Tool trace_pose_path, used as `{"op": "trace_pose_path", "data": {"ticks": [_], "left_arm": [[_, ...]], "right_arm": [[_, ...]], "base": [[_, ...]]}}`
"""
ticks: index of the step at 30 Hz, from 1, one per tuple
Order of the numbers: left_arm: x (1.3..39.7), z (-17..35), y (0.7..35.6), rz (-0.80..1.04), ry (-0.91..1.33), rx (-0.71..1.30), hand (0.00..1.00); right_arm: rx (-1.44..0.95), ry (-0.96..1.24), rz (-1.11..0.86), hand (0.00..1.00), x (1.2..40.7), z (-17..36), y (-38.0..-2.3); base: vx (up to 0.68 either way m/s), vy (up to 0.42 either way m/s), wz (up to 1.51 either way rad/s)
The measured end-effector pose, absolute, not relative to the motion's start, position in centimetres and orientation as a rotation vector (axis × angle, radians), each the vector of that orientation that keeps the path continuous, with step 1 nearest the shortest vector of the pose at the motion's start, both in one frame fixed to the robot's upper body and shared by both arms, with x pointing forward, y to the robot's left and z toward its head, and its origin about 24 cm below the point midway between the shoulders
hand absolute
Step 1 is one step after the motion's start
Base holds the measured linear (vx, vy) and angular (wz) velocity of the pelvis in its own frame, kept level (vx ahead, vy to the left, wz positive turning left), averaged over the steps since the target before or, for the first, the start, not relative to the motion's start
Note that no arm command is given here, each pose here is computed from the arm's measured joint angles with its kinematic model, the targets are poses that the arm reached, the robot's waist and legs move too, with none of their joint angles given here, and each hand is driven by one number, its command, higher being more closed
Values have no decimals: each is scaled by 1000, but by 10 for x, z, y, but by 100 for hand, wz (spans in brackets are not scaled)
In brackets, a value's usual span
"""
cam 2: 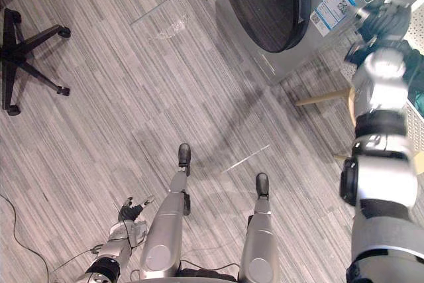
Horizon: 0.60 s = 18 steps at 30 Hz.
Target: Pick up the laundry basket with both hands and put the clothes into the washing machine.
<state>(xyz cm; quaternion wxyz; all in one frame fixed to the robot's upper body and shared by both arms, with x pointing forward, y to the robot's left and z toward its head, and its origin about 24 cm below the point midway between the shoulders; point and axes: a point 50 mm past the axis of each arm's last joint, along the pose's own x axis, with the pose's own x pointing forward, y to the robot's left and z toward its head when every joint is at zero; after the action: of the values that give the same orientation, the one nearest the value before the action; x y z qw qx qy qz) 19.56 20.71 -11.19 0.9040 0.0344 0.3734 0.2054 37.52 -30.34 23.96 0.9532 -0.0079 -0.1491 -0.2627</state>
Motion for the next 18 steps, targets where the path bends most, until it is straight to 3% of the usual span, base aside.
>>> {"op": "trace_pose_path", "data": {"ticks": [6, 13, 18], "left_arm": [[195, -112, 213, 442, 783, 86, 0], [193, -111, 222, 474, 795, 119, 0], [192, -110, 228, 495, 794, 122, 0]], "right_arm": [[24, -50, -356, 0, 361, 118, -243], [34, -51, -113, 0, 342, 93, -191], [86, -99, -69, 0, 342, 101, -176]], "base": [[35, -51, -2], [5, -20, -1], [1, -8, 2]]}}
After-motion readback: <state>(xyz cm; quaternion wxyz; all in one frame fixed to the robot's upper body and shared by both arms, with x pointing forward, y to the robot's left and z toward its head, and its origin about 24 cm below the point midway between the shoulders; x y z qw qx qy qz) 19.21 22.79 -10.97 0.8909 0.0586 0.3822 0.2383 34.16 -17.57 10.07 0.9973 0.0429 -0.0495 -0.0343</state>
